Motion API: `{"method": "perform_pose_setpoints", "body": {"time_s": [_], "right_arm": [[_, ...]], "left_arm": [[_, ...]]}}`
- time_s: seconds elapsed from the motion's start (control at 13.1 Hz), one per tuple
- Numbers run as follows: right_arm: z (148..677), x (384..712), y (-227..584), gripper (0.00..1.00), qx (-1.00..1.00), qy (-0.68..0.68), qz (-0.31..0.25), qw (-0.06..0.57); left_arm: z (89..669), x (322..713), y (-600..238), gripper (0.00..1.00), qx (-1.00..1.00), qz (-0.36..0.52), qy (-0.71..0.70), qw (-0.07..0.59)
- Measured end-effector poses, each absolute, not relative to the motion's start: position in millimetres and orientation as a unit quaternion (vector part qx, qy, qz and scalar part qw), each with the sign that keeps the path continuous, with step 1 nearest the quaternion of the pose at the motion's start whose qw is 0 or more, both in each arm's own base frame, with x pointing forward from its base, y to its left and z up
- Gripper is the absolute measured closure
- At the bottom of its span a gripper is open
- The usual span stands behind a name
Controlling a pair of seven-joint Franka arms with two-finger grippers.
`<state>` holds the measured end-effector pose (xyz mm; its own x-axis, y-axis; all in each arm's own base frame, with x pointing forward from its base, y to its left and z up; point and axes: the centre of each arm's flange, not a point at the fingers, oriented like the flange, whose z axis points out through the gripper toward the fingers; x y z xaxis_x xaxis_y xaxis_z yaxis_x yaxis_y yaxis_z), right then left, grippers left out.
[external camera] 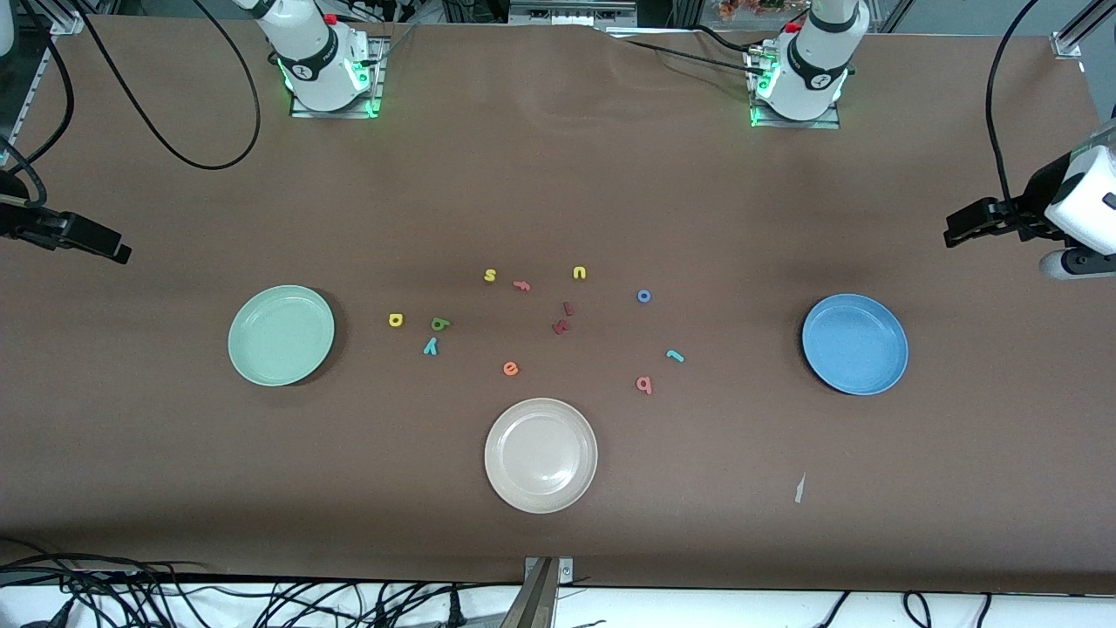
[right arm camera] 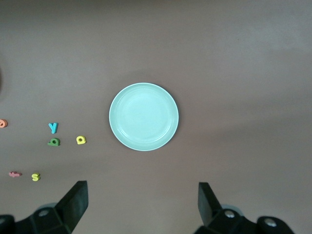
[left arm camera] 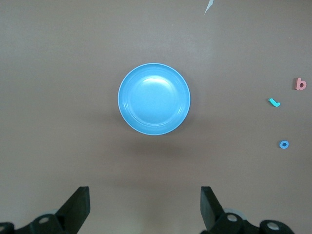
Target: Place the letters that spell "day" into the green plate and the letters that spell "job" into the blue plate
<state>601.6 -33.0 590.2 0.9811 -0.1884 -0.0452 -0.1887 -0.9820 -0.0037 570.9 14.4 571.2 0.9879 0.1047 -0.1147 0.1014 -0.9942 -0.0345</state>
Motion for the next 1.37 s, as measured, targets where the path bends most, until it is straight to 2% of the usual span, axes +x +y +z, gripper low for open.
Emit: {"method": "perform_pose_setpoints", "body": {"time_s": [0.23,0.76,1.37], "right_arm": [[582,599,-31,0.0,-0.995,0.09,0.032,0.005],[582,581,-22,0.0,-0.999,-0.017,0.041,0.007],[582,580,-21,0.0,-0.999,-0.015,0.042,0.006]], "left_arm": [[571,571,14,0.0,-0.997,0.058,-0.052,0.014],[570,571,14,0.0,-0.997,0.059,-0.052,0.014],[569,571,14,0.0,-0.997,0.06,-0.052,0.014]]}}
